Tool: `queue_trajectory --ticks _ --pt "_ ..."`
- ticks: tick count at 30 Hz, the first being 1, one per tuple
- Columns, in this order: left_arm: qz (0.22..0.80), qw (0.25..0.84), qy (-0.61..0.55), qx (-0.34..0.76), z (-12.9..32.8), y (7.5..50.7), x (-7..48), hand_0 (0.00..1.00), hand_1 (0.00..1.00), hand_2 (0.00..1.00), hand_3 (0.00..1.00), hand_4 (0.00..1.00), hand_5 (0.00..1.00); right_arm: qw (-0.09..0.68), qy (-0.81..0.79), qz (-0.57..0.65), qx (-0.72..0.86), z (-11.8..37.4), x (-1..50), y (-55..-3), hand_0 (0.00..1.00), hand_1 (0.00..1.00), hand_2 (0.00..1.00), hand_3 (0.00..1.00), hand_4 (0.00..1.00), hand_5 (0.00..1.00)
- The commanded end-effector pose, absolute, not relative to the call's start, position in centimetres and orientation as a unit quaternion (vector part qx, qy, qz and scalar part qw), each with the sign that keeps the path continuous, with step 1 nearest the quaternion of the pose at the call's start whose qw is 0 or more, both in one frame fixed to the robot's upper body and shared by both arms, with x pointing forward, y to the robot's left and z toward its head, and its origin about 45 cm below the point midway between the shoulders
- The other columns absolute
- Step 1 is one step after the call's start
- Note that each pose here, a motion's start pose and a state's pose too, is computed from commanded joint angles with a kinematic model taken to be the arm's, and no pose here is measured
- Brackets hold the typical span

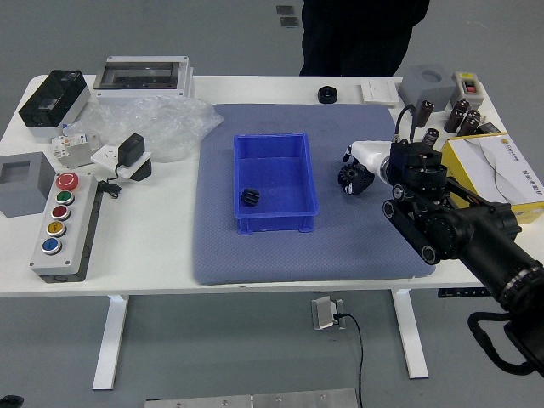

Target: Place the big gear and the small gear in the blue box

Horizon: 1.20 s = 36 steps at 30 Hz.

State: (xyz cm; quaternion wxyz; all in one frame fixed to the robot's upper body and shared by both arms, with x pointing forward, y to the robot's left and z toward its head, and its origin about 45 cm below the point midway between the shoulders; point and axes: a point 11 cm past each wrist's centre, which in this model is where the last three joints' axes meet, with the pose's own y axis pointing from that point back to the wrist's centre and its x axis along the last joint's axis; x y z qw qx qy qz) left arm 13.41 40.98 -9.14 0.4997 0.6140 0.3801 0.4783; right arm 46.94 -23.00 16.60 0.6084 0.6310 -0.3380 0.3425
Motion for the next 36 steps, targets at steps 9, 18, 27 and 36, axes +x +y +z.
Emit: queue_trajectory --ticks 9,18,27,36 --pt "0.478 0.5 0.38 0.614 -9.2 40.9 13.4 0.827 0.793 0.784 0.75 0.647 0.358 0.608 -0.34 0.339 0.632 16.1 46.8 -23.0 0.697 0.658 0.744 0.773 0.754 0.233" --pt "0.478 0.5 0.381 0.614 -9.2 40.9 13.4 0.827 0.793 0.784 0.75 0.647 0.359 0.605 -0.348 0.34 0.63 15.9 46.7 -23.2 0.619 0.551 0.61 0.632 0.558 0.275" --pt "0.479 0.5 0.381 0.613 -9.2 40.8 13.5 0.827 0.793 0.784 0.75 0.647 0.359 0.6 -0.36 0.343 0.627 16.2 46.9 -23.4 0.601 0.514 0.556 0.587 0.523 0.282" --pt "0.481 0.499 0.381 0.612 -9.1 40.9 13.5 0.827 0.792 0.784 0.75 0.647 0.36 0.593 -0.374 0.351 0.621 17.2 47.2 -23.9 0.579 0.48 0.49 0.508 0.464 0.285"
